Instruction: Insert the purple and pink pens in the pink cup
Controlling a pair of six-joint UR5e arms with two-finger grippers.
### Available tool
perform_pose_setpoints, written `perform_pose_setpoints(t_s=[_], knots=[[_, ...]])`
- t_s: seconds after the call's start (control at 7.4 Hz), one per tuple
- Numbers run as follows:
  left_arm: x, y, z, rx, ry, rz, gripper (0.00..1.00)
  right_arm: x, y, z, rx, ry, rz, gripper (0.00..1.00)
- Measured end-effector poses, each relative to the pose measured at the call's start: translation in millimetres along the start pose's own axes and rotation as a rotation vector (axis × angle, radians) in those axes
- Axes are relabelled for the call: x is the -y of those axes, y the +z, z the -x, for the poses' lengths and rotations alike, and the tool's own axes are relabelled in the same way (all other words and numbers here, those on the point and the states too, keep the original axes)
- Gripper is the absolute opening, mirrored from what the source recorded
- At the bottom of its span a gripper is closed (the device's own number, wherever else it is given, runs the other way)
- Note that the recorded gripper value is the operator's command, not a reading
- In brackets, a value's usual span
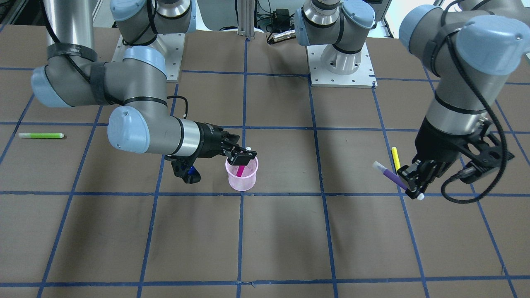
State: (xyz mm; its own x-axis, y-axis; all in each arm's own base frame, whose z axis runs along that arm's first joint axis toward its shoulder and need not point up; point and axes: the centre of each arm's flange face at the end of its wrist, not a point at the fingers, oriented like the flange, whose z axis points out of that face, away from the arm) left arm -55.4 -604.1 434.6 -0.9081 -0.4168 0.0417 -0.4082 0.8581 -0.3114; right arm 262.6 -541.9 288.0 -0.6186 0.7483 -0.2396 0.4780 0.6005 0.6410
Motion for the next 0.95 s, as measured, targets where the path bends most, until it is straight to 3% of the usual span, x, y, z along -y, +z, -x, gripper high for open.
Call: perform_pose_setpoints(t_s=[0.27,0.68,0.95], knots=[[-32.2,-12.0,-57.6,-0.038,-0.039,-0.044,0.00,-9.3,-62.2,-13.3,-0.088,-0.164,-0.194,1.00],[-113.4,-13.7,-147.8,-0.069,-0.045,-0.155,0.00,12.7,-175.8,-83.1,-0.254,-0.364,-0.329,1.00],[-172.6,6.2,-176.2,-0.059,-0.099,-0.149,0.00,6.6,-229.5,-99.4,-0.393,-0.497,-0.430,1.00]])
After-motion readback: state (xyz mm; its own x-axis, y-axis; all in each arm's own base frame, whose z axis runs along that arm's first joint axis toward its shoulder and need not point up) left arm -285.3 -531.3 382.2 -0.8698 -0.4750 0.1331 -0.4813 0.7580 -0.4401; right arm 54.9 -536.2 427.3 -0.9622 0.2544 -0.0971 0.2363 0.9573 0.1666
